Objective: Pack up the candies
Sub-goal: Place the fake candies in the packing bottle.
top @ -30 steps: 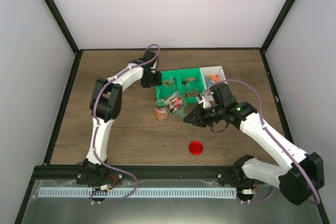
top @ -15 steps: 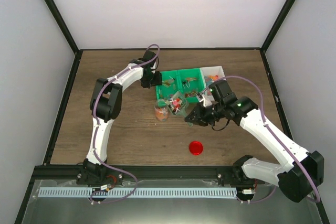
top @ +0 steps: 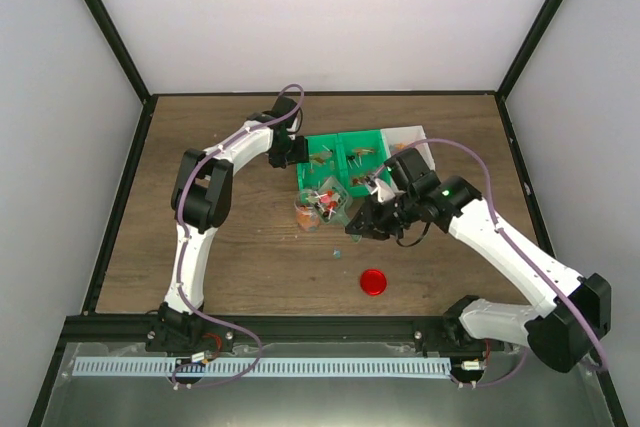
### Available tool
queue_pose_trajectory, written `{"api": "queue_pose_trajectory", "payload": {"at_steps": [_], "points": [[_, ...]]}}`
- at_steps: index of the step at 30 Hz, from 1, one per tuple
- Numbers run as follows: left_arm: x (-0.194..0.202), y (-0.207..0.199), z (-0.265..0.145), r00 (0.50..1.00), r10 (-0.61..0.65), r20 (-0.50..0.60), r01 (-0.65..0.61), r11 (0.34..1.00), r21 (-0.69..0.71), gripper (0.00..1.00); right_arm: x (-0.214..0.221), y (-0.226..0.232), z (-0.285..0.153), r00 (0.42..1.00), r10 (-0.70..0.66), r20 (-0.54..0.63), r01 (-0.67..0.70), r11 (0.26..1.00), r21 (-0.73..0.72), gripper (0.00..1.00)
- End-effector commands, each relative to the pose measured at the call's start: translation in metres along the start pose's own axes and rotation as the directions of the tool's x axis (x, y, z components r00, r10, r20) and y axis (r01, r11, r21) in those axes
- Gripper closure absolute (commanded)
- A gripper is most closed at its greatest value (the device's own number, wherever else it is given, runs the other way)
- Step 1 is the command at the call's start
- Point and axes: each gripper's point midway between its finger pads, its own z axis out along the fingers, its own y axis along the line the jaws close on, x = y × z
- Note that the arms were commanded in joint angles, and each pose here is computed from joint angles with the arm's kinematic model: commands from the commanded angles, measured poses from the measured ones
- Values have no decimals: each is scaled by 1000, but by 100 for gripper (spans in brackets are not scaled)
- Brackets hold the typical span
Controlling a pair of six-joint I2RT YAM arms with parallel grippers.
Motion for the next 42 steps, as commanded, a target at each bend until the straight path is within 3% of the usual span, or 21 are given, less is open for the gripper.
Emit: {"api": "queue_pose_trajectory", "payload": {"at_steps": [1, 42], "points": [[5, 5, 10, 1000, 6, -23, -6, 1000, -2, 40, -5, 12, -8, 999, -41, 17, 40, 999, 24, 99], [10, 4, 16, 999, 4, -46, -3, 1000, 16, 40, -5, 29, -12, 998, -47, -48, 54, 984, 170, 99]]}}
